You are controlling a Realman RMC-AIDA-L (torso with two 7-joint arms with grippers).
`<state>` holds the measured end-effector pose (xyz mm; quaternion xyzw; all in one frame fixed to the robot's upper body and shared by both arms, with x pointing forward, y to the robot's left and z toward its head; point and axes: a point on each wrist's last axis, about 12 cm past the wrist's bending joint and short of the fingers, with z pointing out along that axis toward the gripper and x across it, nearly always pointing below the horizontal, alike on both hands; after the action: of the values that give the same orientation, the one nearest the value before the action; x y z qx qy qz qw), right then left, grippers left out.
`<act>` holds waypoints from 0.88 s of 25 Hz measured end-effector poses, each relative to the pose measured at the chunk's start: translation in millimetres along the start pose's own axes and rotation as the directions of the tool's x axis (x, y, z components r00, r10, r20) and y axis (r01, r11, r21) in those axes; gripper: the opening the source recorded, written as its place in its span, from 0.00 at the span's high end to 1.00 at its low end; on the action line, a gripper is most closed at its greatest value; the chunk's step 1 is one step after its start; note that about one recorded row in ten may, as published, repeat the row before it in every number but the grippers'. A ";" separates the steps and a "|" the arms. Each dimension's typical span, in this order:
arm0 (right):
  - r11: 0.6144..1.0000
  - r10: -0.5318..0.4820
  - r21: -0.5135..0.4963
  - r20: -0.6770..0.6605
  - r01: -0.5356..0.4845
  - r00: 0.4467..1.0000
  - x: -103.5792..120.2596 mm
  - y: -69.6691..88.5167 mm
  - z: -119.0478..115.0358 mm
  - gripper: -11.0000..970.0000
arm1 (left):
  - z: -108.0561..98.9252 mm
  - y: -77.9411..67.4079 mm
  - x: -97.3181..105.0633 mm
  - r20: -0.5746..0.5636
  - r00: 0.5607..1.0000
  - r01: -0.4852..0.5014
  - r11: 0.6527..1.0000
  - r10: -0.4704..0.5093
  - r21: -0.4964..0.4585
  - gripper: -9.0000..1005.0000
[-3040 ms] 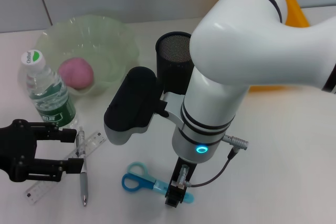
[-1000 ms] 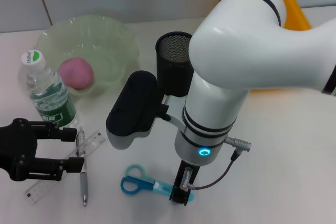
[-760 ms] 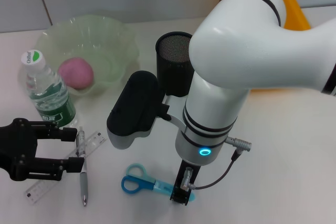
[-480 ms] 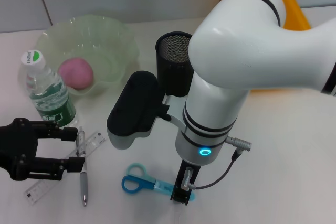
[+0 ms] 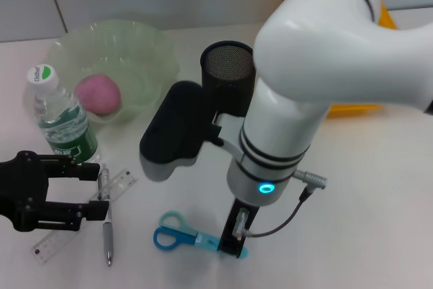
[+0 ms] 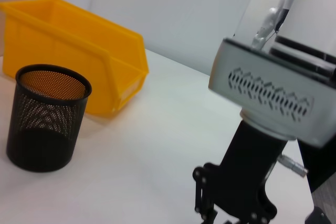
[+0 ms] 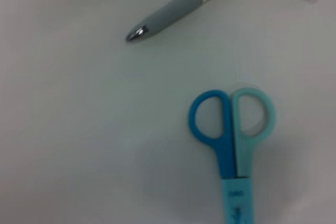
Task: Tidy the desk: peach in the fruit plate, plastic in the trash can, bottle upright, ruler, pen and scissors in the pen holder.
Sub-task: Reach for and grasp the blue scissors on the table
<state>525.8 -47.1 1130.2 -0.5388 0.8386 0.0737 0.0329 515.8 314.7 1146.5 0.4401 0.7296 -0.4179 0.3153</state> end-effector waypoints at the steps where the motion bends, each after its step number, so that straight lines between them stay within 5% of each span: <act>1: 1.000 0.010 0.008 0.019 -0.010 1.000 1.9 -3.5 -5.2 0.81 | -0.4 0.1 0.1 0.001 1.000 0.001 1.000 -0.001 -0.002 0.25; 22: 0.999 -0.026 -0.039 0.087 0.029 0.996 -8.4 -3.6 -12.2 0.83 | -3.0 1.8 -2.0 0.002 1.000 0.001 1.000 -0.001 -0.012 0.25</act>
<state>532.8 -43.1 1143.0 -0.5471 0.8272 0.1136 0.0592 517.9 317.1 1148.9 0.4372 0.7320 -0.4142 0.3185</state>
